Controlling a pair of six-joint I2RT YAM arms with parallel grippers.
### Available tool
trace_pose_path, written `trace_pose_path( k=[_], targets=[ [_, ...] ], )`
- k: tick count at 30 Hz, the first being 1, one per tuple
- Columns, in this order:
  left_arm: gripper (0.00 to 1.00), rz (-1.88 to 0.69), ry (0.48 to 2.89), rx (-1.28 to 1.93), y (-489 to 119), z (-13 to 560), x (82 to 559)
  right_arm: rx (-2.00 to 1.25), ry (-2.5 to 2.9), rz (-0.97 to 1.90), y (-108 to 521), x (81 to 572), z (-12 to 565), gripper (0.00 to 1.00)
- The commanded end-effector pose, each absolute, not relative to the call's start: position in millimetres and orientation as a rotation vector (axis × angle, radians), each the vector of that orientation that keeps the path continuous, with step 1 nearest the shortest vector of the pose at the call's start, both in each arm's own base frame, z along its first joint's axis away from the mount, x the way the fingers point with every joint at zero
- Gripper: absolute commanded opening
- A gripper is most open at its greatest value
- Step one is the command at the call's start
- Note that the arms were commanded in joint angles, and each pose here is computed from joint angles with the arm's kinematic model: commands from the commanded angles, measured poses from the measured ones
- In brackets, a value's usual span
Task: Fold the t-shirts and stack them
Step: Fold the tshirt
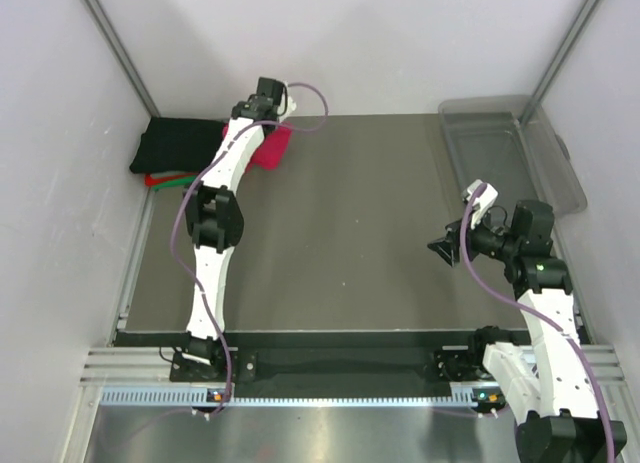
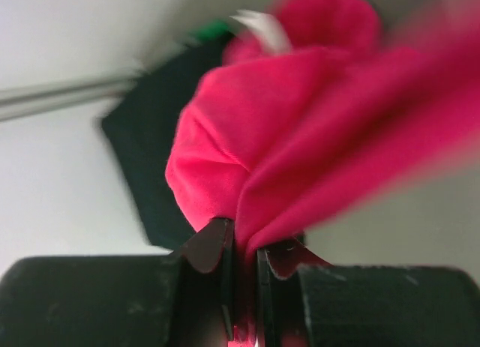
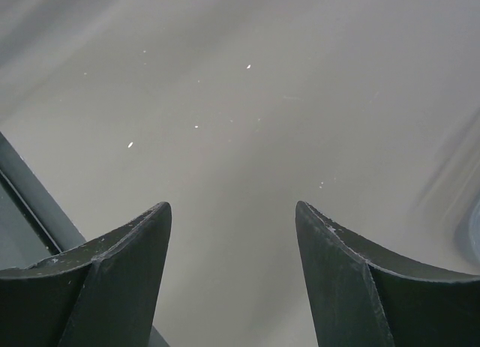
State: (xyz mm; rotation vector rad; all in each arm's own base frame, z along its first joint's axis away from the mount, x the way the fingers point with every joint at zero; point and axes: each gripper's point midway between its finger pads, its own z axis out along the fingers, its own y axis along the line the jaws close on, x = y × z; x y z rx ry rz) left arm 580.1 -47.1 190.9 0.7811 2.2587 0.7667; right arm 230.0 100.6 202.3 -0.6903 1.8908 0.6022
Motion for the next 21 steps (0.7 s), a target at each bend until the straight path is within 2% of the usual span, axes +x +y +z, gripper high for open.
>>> trace_pose_path(
  k=[1, 6, 12, 17, 21],
  targets=[
    [0.0, 0.73, 2.325, 0.806, -47, 175, 570, -0.714, 1.842, 0.585, 100, 236, 208, 0.68],
    [0.0, 0.638, 2.339, 0.851, -76, 168, 551, -0.71, 1.843, 0.582, 99, 237, 207, 0.68],
    [0.0, 0.449, 2.297, 0.805, -119, 201, 533, -0.713, 1.841, 0.59, 100, 237, 207, 0.68],
    [0.0, 0.31, 2.274, 0.765, -135, 222, 526, -0.712, 1.843, 0.594, 100, 236, 207, 0.68],
    [0.0, 0.216, 2.319, 0.744, -138, 213, 521, -0.715, 1.84, 0.596, 101, 237, 207, 0.69]
  ],
)
